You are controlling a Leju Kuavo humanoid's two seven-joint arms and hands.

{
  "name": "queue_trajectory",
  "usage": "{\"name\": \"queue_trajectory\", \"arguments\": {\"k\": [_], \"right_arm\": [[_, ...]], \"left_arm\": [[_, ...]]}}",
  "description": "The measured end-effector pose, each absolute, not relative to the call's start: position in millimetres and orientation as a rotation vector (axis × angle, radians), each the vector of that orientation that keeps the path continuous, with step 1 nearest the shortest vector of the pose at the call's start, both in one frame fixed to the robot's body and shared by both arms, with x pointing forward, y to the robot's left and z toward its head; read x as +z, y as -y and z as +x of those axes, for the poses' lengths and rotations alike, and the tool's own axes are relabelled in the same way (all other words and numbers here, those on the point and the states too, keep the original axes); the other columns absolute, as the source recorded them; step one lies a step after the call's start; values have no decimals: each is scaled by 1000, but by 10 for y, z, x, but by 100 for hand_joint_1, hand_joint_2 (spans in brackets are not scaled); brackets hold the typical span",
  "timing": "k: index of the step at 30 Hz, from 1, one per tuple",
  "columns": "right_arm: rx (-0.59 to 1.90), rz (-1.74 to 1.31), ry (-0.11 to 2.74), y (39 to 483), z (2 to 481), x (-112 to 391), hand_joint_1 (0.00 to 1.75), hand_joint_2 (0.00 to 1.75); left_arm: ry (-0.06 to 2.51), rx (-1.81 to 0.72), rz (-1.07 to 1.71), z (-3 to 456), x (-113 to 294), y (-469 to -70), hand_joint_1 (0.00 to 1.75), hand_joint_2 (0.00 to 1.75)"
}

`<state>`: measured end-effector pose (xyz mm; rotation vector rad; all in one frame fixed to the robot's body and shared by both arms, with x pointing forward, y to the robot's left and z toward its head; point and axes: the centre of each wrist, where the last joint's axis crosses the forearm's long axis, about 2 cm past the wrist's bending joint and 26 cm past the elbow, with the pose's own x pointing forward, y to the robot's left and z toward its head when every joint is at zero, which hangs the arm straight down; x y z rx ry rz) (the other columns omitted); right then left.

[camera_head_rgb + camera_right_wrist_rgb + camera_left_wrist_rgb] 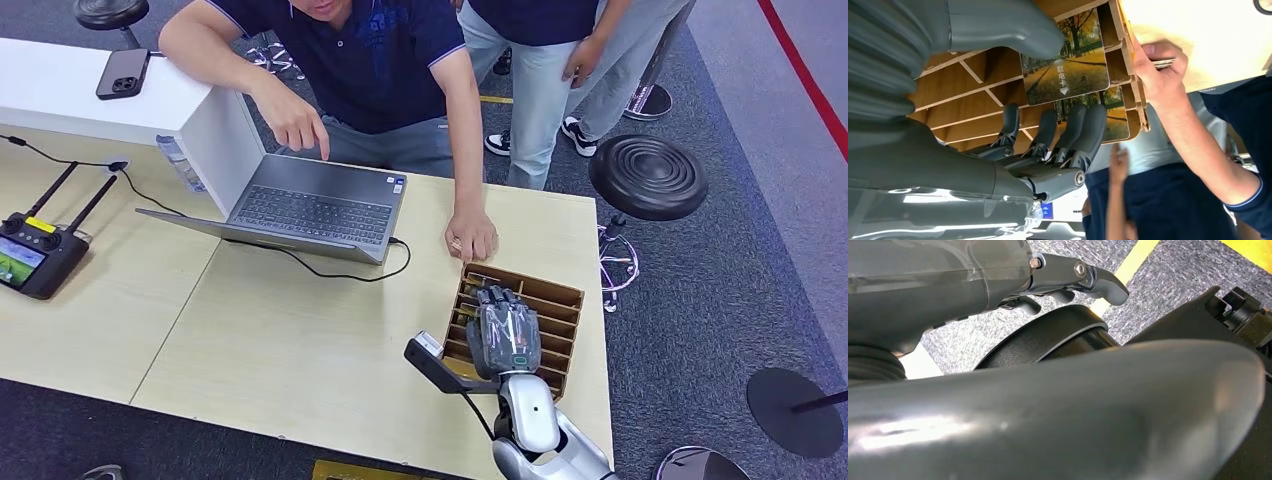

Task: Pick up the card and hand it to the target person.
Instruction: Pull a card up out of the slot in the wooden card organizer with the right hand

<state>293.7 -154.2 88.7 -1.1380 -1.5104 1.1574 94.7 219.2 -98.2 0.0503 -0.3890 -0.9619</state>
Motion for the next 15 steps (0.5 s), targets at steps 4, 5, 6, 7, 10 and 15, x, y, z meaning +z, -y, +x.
{"name": "queue_trajectory", "arguments": {"k": [4,5,6,7,10,15], "right_arm": [[1159,-1136,1501,1552,2934,875,90,175],[1158,-1136,1500,1555,2934,873,93,175],[1157,-1135,1499,1557,2935,873,94,175],[1157,-1135,1499,1558,2935,873,94,175],[1155,-1134,1499,1562,2935,874,97,175],[1155,-1130,1504,1565,2934,877,116,175]], "left_arm": [[387,-961,50,940,-983,-2195,0,0],[385,-960,50,935,-985,-2196,0,0],[384,-960,50,932,-985,-2196,0,0],[384,-960,50,931,-986,-2196,0,0],[381,-959,49,919,-988,-2197,0,0],[380,-955,47,898,-992,-2195,0,0]]}}
